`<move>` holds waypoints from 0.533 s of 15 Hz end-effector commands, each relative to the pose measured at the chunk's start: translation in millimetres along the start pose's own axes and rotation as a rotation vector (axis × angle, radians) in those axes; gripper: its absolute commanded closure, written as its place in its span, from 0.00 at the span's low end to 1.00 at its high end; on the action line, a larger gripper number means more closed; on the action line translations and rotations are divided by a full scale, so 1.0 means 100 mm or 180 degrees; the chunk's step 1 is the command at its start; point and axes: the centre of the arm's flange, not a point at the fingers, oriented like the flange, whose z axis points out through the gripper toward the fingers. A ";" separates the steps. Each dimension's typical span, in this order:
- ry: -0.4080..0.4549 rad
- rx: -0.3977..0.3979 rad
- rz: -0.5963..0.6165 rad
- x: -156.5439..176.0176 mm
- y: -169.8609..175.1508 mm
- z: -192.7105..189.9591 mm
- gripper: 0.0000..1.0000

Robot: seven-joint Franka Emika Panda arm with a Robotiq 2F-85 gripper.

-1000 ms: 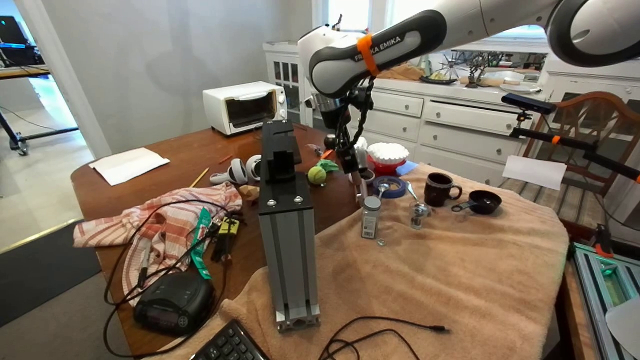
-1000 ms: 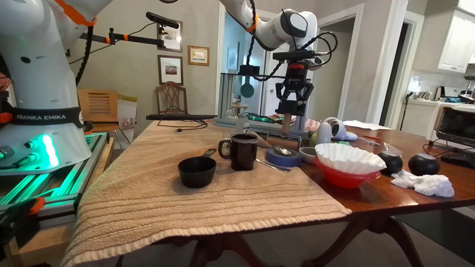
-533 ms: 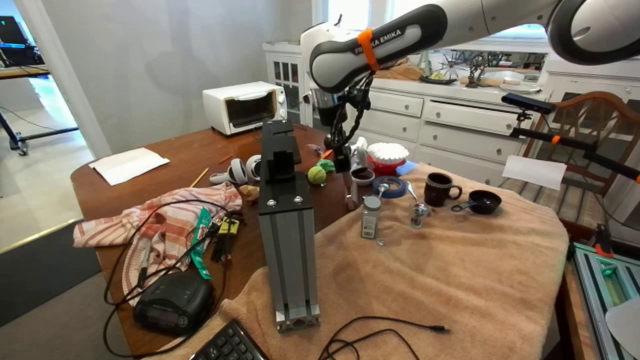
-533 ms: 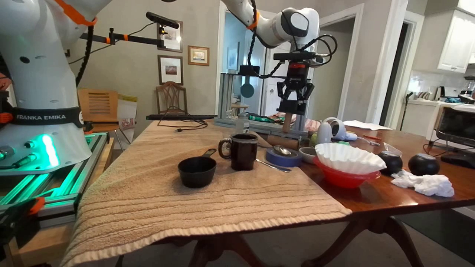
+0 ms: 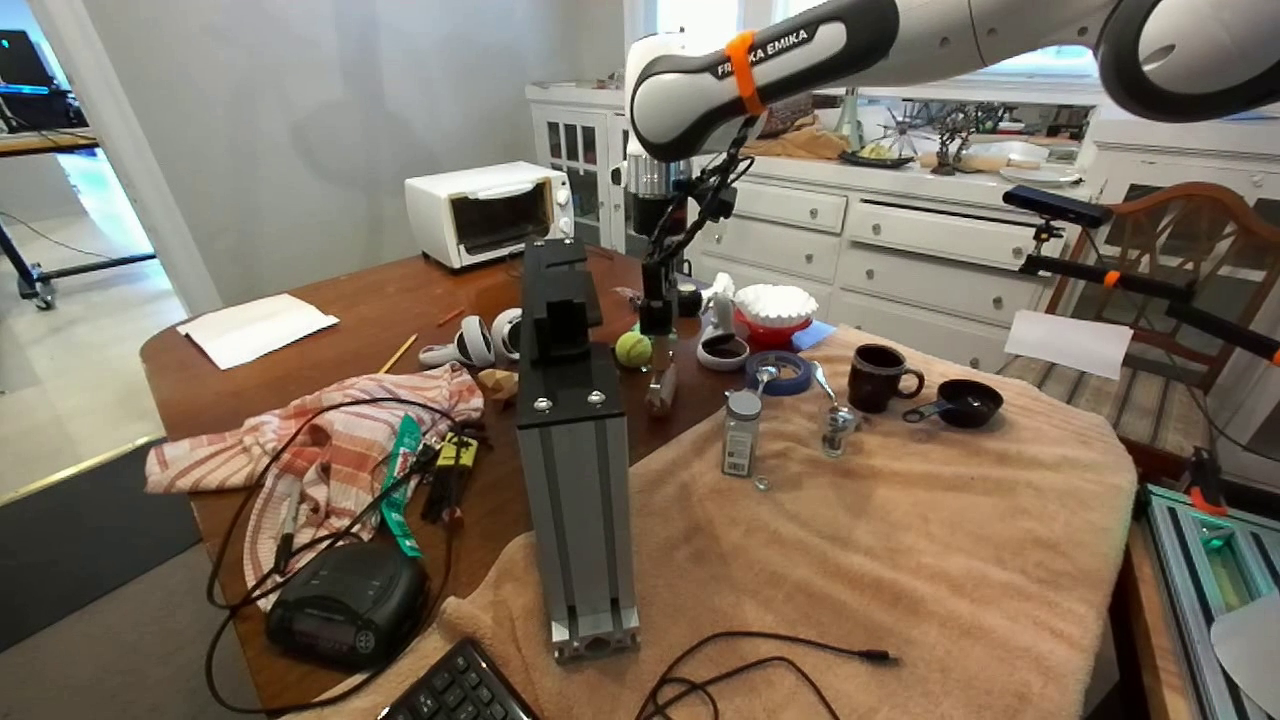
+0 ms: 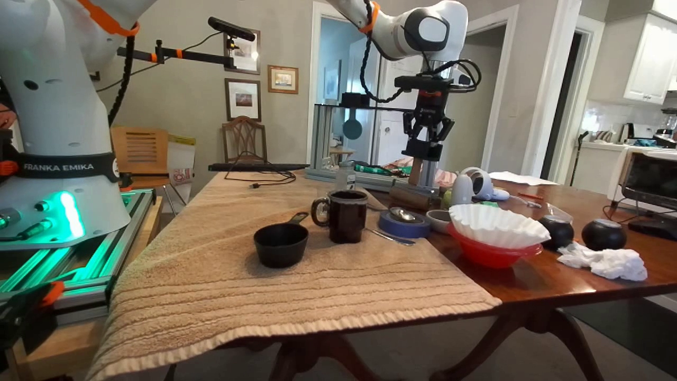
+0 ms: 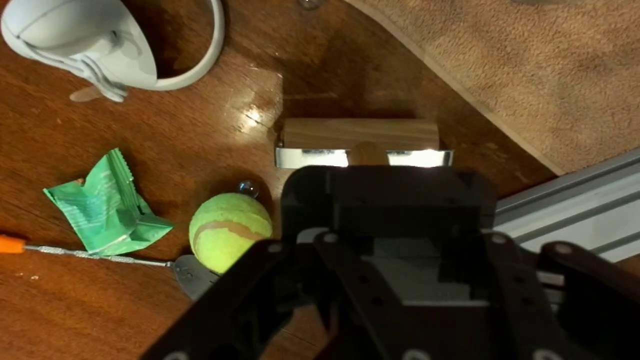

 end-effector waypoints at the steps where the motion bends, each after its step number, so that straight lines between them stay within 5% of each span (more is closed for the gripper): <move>1: -0.0081 0.0064 0.0036 -0.27 -0.05 0.03 0.78; 8: -0.0041 -0.0053 -0.0274 -0.80 -0.07 -0.35 0.78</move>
